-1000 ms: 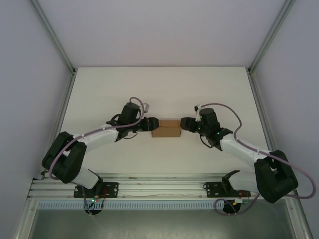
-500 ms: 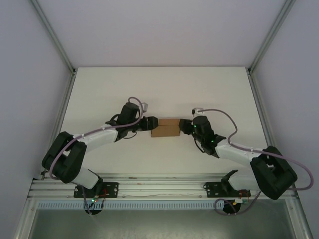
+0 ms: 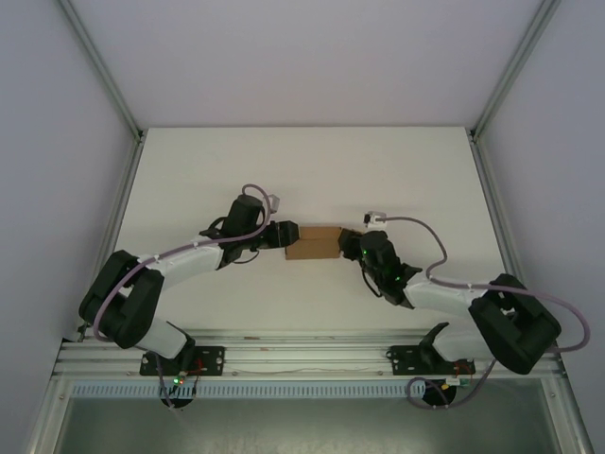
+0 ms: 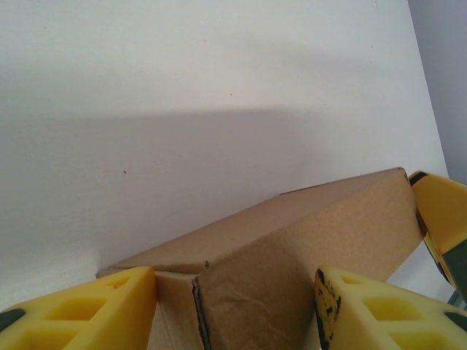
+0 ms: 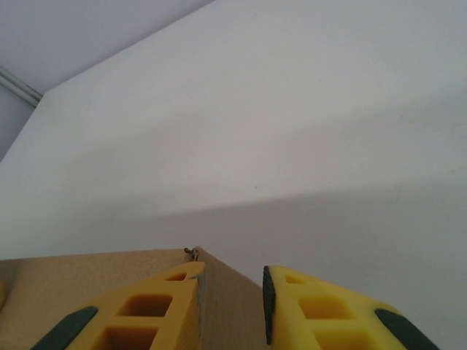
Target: Assemble paper box
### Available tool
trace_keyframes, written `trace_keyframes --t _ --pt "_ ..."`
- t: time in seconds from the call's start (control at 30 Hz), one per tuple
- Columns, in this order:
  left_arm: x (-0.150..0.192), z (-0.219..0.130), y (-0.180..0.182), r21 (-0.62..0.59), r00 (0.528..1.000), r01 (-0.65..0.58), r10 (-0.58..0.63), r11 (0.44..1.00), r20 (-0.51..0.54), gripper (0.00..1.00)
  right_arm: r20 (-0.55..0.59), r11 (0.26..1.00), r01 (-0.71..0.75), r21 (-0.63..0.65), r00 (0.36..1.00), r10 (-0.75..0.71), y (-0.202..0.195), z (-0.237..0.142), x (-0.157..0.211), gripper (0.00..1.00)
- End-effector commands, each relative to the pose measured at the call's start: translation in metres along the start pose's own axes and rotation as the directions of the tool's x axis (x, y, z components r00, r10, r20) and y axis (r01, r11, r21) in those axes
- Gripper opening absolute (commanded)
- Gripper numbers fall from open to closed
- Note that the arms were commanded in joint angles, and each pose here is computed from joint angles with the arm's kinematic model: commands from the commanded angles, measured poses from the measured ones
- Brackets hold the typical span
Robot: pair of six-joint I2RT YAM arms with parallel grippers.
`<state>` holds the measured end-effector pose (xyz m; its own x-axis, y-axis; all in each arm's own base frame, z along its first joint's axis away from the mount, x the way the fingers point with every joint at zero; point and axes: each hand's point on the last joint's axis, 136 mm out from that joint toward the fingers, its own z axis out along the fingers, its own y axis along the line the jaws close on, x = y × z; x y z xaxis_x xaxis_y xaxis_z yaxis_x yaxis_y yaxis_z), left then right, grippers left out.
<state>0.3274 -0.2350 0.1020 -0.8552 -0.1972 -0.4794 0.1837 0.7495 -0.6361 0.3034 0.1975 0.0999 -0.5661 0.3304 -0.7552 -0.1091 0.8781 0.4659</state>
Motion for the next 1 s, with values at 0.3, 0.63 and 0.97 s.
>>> trace_keyframes --t 0.3,0.63,0.97 --pt "0.018 0.002 -0.007 0.039 0.999 -0.031 0.033 0.999 -0.038 0.57 -0.177 0.991 -0.01 0.132 0.984 0.034 -0.016 -0.023 -0.028 0.65" --pt "-0.019 -0.022 -0.022 -0.021 0.991 -0.117 0.118 0.993 0.057 0.86 -0.22 0.986 0.165 -0.023 0.961 -0.166 0.024 -0.014 -0.064 0.83" --pt "-0.051 -0.086 0.022 -0.348 0.962 -0.096 0.177 0.933 0.21 1.0 -0.253 0.664 0.565 -0.49 0.637 -0.728 0.066 -0.03 -0.026 1.0"
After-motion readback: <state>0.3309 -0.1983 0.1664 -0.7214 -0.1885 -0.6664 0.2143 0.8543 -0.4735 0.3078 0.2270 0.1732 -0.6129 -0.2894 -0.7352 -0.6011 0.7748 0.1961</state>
